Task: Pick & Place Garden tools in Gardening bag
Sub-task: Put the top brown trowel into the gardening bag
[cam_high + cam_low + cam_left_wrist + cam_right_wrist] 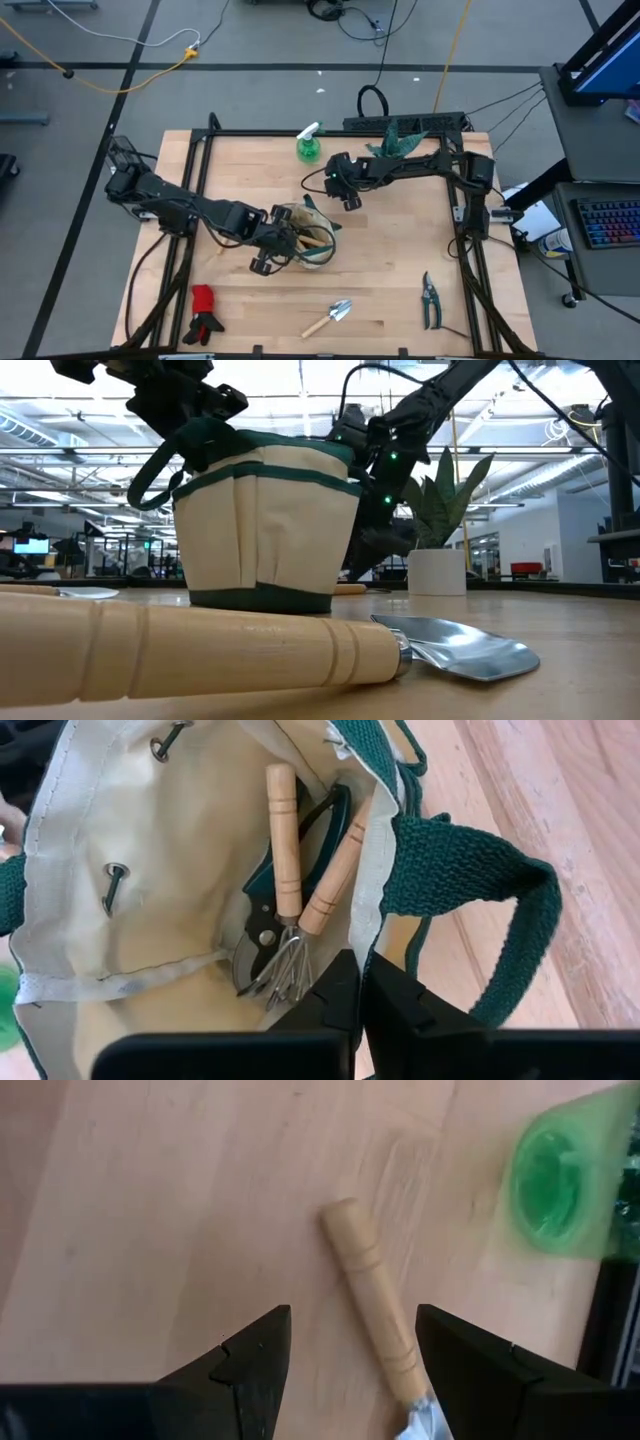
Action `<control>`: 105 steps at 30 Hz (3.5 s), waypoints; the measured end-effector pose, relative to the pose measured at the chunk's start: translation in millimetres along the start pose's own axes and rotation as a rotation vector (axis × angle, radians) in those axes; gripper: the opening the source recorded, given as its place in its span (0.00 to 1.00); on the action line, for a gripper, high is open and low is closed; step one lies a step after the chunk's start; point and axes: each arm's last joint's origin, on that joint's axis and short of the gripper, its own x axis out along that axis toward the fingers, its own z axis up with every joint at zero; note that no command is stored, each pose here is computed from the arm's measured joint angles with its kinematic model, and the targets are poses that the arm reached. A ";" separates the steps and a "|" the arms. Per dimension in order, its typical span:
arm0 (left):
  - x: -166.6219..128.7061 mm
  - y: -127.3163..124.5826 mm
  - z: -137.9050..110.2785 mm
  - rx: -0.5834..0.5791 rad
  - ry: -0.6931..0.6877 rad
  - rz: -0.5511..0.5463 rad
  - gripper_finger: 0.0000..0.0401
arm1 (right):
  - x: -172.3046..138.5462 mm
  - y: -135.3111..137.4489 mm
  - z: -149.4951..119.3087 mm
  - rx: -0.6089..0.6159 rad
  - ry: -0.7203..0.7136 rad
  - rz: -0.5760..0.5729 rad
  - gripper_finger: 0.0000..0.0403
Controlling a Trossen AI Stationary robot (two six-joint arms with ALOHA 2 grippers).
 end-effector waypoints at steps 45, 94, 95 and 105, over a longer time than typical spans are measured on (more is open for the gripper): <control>0.2 0.0 0.0 -0.003 0.001 -0.002 0.02 | 34.8 -38.7 -42.4 -0.156 -0.133 0.157 0.40; -1.0 -2.0 11.8 -0.126 -0.118 0.002 0.08 | -24.3 -56.7 -12.0 0.227 -0.293 -0.035 0.14; -1.1 -2.0 12.8 -0.134 -0.129 0.002 0.08 | -27.2 -57.5 -12.6 0.242 -0.304 -0.022 0.14; -1.5 -1.6 15.3 -0.167 -0.155 0.001 0.08 | -77.4 -67.9 -5.3 0.334 -0.520 0.052 0.14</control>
